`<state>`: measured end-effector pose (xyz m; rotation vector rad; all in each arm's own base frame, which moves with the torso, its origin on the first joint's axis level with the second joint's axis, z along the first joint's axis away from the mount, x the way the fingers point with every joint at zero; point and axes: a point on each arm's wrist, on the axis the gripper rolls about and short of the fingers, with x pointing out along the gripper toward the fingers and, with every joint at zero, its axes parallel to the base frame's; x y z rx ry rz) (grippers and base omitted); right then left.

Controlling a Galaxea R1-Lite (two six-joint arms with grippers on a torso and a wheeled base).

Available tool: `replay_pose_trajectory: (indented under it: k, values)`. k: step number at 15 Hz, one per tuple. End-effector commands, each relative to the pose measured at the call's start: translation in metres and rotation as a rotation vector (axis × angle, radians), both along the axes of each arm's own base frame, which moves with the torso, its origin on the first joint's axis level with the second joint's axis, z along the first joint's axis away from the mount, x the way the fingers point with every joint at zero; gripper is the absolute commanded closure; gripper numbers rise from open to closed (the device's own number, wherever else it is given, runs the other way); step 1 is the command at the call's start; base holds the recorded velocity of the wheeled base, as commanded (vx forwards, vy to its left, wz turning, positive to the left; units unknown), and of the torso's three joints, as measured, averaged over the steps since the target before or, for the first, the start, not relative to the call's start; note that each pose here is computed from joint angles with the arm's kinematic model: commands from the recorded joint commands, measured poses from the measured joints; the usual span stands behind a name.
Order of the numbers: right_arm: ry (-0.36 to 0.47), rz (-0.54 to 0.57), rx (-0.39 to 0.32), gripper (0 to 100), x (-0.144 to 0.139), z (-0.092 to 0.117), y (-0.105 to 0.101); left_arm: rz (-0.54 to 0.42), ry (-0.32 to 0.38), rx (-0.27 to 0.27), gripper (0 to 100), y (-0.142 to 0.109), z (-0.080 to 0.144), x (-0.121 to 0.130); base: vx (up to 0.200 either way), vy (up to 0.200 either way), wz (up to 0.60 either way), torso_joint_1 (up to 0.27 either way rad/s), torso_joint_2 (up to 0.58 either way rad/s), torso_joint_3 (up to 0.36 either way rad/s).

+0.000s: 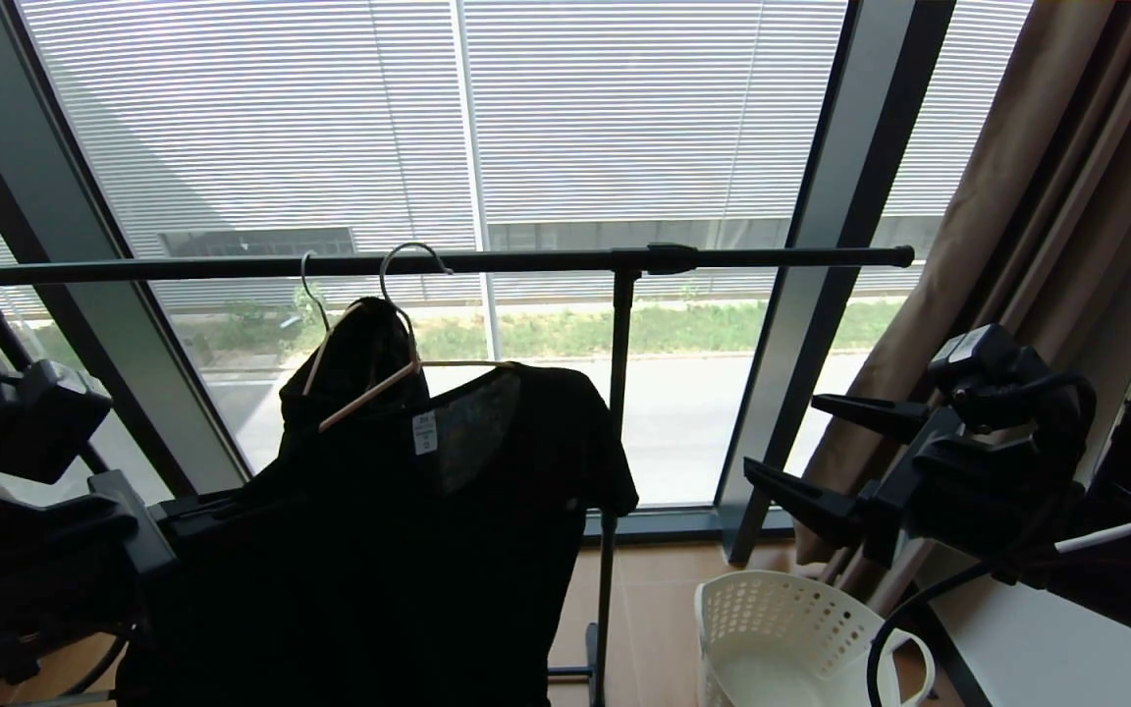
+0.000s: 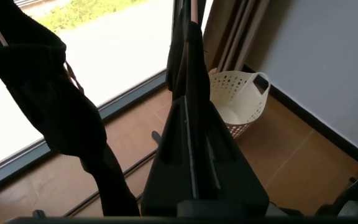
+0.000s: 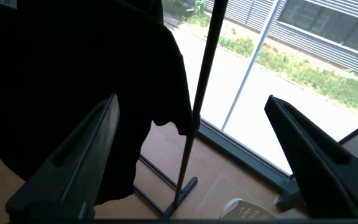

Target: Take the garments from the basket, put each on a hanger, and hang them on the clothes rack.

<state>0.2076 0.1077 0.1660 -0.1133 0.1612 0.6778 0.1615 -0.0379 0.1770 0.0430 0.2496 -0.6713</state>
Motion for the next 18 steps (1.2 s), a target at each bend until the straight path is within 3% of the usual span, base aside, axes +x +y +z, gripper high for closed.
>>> replay_pose_trajectory:
  k: [1, 4, 9, 18]
  values:
    - [0.0, 0.001, 0.0, 0, 0.0, 0.0, 0.0, 0.0, 0.026, 0.001, 100, -0.004, -0.004, 0.024, 0.0, 0.0, 0.0, 0.0, 0.0, 0.0]
    - [-0.007, 0.001, 0.003, 0, -0.001, 0.002, 0.0, 0.002, -0.042, -0.012, 100, -0.01, -0.014, 0.057, 0.0, 0.0, 0.0, 0.0, 0.0, 0.0]
    - [-0.003, 0.001, 0.0, 0, -0.001, 0.0, -0.001, 0.087, -0.074, 0.005, 100, -0.019, -0.03, 0.1, 0.0, 0.0, 0.0, 0.0, 0.0, 0.0]
    - [0.004, 0.001, -0.004, 0, 0.0, -0.002, 0.0, 0.14, -0.094, 0.017, 100, -0.028, -0.044, 0.129, 0.0, 0.0, 0.0, 0.0, 0.0, 0.0]
